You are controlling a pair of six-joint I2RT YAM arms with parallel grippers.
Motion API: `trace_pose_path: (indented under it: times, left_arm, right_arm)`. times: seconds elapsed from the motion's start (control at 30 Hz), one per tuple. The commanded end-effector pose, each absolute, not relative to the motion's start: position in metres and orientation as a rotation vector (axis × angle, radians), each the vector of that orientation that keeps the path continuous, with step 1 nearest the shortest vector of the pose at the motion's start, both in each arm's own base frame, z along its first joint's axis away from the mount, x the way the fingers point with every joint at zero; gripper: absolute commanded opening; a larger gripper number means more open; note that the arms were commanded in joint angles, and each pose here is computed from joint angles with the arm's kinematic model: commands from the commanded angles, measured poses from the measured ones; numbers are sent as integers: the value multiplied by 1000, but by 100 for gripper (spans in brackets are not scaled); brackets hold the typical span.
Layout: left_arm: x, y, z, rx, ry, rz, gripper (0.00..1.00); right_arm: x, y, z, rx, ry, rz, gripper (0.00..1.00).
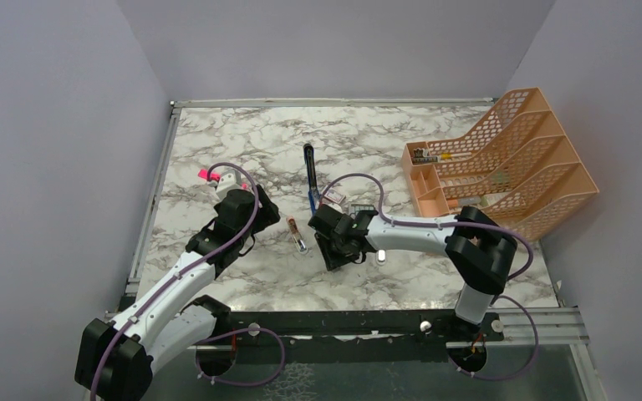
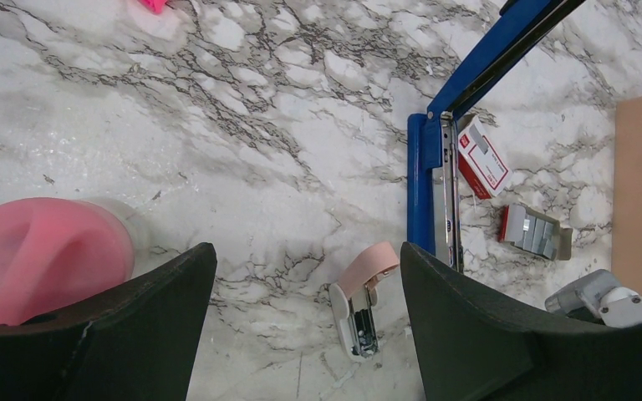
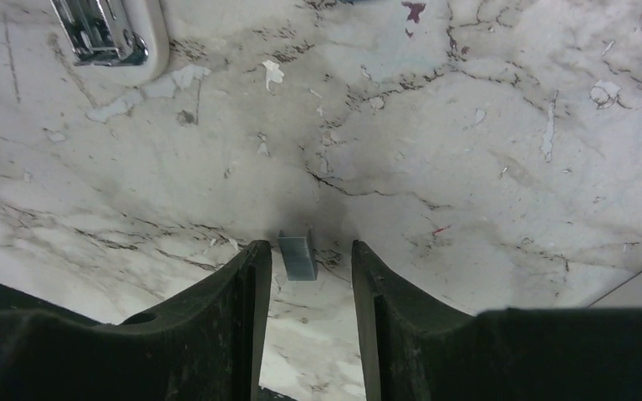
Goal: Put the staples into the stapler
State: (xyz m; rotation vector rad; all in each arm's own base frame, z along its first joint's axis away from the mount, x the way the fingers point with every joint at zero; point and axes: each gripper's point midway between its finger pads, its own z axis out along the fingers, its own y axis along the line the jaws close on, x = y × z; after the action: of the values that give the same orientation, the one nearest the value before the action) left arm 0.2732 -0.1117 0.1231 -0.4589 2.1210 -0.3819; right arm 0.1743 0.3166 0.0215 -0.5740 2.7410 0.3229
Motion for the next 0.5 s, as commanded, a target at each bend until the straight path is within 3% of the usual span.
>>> trace_pose_path:
  times: [0.0, 0.47]
  left_arm:
    - [278, -110, 131, -459, 2090, -387, 82]
    - [277, -109, 127, -461, 2096, -387, 82]
  right_arm:
    - [177, 305, 17, -564, 2750, 175, 45]
    - [169, 309, 9, -624, 2776, 92, 39]
